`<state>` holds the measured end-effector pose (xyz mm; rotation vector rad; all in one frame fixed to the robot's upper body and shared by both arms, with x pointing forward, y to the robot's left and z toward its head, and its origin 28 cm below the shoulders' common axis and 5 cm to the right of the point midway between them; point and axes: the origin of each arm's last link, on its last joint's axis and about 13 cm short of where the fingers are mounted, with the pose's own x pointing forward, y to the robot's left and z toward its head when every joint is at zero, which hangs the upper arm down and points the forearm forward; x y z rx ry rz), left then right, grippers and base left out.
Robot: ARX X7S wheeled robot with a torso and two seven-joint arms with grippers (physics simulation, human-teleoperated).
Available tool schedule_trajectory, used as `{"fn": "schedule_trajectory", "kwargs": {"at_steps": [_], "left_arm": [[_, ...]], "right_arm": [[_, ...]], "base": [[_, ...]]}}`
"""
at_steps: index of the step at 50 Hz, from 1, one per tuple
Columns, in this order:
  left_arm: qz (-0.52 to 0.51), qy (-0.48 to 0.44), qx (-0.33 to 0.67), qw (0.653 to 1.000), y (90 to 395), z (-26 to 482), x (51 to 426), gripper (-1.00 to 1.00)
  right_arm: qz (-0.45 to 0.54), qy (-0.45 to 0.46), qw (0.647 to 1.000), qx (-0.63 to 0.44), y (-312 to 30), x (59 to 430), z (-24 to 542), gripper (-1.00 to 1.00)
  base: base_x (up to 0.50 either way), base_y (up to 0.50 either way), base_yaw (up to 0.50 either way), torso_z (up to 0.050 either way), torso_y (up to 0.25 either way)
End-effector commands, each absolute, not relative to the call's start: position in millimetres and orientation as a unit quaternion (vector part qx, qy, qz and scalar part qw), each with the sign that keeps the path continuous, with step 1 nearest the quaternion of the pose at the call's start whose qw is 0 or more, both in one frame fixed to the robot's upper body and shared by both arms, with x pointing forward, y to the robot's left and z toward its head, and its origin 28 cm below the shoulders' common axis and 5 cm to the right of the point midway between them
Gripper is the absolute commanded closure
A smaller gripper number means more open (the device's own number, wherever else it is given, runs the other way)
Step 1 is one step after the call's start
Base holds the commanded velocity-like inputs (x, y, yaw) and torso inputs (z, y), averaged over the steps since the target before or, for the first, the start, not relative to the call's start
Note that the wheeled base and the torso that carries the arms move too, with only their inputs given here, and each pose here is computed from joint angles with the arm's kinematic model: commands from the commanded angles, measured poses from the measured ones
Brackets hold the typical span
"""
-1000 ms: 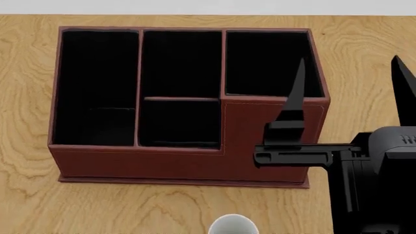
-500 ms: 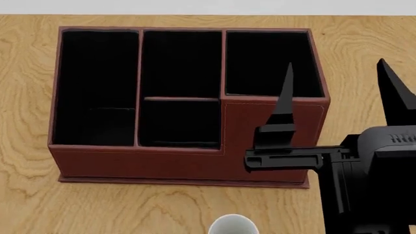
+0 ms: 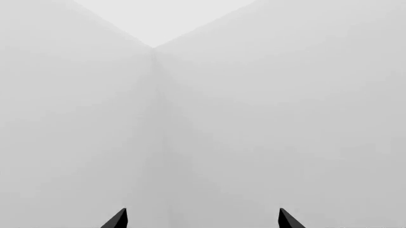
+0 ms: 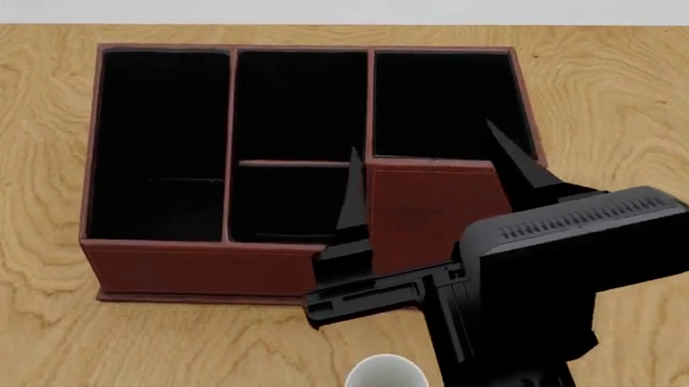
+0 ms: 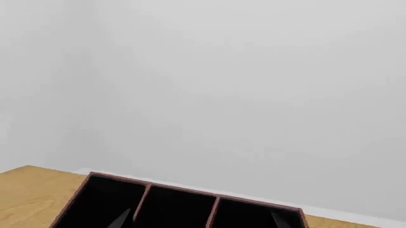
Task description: Pick up the white mug and place it to the right of the caddy.
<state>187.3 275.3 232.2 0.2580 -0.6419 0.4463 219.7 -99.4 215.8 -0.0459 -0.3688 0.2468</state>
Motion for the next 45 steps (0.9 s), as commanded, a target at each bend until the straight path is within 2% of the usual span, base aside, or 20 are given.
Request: {"fn": "schedule_trajectory", "kwargs": {"at_steps": [1, 45], "left_arm": [[0.216, -0.310, 0.127, 0.917, 275.2, 232.0, 187.9, -1.00], [0.211, -0.311, 0.126, 0.918, 272.6, 231.6, 185.3, -1.00]], "right_arm": [[0.174, -0.162, 0.971, -0.033, -85.1, 220.4, 212.6, -1.00], [0.298, -0.088, 0.948, -0.062, -56.4, 202.5, 185.8, -1.00]], "base": [[0.00, 0.00, 0.00, 0.000, 0.000], [0.00, 0.00, 0.00, 0.000, 0.000]]}}
